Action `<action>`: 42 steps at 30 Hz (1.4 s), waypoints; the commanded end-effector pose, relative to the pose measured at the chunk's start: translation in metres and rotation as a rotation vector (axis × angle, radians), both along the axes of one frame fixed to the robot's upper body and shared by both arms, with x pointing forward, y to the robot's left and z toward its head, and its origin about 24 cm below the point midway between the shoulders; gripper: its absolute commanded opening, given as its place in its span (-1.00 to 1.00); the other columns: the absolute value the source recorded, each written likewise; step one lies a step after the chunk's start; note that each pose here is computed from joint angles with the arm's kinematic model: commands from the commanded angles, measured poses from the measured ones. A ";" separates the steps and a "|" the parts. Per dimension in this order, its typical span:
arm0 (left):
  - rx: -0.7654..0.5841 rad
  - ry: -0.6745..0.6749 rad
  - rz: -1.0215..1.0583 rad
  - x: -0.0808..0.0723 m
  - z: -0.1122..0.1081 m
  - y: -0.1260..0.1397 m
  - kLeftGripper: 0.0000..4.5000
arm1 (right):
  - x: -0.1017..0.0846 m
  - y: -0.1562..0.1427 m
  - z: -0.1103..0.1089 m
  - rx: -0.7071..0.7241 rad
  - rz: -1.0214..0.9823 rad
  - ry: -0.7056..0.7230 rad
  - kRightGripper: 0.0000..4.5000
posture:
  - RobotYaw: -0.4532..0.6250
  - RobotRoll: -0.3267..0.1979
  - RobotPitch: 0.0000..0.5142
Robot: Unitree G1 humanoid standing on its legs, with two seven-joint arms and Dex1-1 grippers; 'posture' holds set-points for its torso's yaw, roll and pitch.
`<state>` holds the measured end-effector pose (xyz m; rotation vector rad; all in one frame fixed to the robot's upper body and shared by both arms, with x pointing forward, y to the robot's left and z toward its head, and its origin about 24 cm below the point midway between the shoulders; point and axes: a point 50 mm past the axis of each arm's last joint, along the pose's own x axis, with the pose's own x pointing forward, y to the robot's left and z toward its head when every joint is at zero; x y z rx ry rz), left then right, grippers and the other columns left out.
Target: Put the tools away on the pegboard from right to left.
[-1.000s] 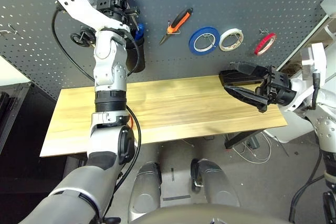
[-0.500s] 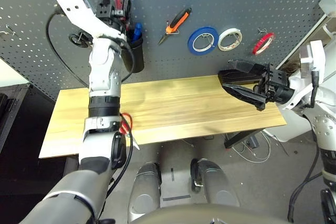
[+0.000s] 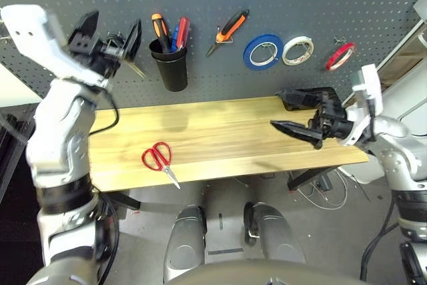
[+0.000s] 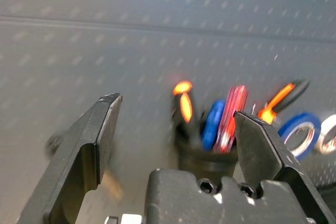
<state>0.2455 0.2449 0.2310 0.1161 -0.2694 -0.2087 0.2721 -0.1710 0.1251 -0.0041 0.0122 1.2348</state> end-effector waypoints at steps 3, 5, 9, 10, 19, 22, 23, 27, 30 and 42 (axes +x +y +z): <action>-0.052 0.197 -0.024 -0.025 -0.032 0.002 0.99 | 0.009 0.015 -0.028 -0.135 -0.012 -0.029 1.00 | 0.19 0.25 -0.34; -0.059 0.259 -0.010 -0.031 -0.047 0.003 0.99 | 0.009 0.022 -0.034 -0.140 0.000 -0.025 1.00 | 0.19 0.25 -0.32; -0.073 0.399 0.050 -0.034 -0.083 0.003 0.99 | 0.007 0.036 -0.045 -0.162 0.029 -0.030 1.00 | 0.16 0.25 -0.26; -0.074 0.425 0.073 -0.034 -0.089 0.004 0.99 | 0.006 0.039 -0.046 -0.165 0.030 -0.035 1.00 | 0.15 0.25 -0.23; -0.074 0.758 0.212 -0.041 -0.161 0.011 0.99 | -0.018 0.060 -0.047 -0.194 0.094 -0.094 1.00 | -0.02 0.25 0.12; -0.084 0.834 0.263 -0.046 -0.176 0.015 0.99 | -0.030 0.062 -0.043 -0.188 0.100 -0.105 1.00 | -0.09 0.25 0.23; -0.089 0.851 0.283 -0.046 -0.180 0.017 0.99 | -0.035 0.063 -0.042 -0.187 0.108 -0.110 1.00 | -0.12 0.25 0.26; -0.115 0.876 0.344 -0.043 -0.188 0.023 0.99 | -0.046 0.064 -0.037 -0.182 0.111 -0.118 1.00 | -0.17 0.25 0.29; -0.121 0.882 0.364 -0.037 -0.191 0.025 0.99 | -0.050 0.065 -0.031 -0.168 0.114 -0.141 1.00 | -0.18 0.25 0.29; -0.213 0.892 0.447 -0.025 -0.193 0.018 0.99 | -0.043 0.070 -0.024 -0.164 0.167 -0.207 1.00 | -0.09 0.25 0.29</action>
